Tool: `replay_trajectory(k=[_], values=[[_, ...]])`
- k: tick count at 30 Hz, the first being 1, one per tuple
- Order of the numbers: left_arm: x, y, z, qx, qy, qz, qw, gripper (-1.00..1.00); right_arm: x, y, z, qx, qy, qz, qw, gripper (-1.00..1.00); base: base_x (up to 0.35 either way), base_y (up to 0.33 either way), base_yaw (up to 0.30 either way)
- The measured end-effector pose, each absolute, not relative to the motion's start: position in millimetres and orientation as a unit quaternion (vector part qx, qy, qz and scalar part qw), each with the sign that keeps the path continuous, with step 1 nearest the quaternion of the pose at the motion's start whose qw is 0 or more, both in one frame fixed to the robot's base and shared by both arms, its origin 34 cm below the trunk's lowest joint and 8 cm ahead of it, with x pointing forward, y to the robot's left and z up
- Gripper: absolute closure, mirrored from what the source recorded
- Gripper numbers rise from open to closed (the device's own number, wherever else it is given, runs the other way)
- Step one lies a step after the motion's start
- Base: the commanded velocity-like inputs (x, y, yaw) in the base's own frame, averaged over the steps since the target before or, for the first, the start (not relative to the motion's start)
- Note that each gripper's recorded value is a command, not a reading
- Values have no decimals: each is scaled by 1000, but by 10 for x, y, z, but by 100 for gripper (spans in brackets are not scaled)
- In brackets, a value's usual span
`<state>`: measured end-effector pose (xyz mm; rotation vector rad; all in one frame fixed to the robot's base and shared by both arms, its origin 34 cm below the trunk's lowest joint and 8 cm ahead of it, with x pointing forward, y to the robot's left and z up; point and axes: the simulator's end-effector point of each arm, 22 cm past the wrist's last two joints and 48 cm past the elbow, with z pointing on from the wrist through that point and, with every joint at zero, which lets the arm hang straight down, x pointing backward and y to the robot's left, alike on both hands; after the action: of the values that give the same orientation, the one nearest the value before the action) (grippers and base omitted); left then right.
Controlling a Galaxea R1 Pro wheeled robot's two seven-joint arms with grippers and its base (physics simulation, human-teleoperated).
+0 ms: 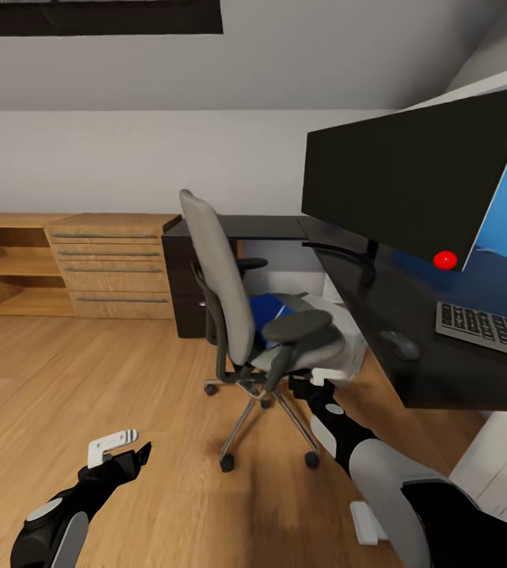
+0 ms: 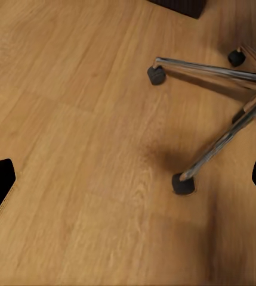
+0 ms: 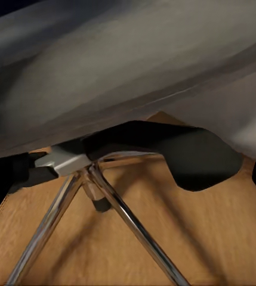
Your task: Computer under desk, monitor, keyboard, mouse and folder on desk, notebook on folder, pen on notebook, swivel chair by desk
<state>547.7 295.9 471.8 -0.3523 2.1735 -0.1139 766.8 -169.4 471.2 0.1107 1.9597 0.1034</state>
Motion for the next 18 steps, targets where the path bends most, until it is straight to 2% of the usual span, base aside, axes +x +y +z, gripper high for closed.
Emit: replay_trajectory(k=[7, 14, 18], values=[[5479, 2960, 4752, -143, 878, -47, 455, -100, 7669, -1690, 4759, 46, 828, 44, 557, -100, -11, 13, 208], [5482, 2963, 4784, -143, 876, -47, 458, -100, 7671, -1688, 4803, 45, 826, 45, 560, -100, -172, 199, 210], [5483, 2964, 4804, -143, 875, -47, 460, -100, 7670, -1690, 4829, 46, 825, 45, 562, -100, -56, 56, 219]])
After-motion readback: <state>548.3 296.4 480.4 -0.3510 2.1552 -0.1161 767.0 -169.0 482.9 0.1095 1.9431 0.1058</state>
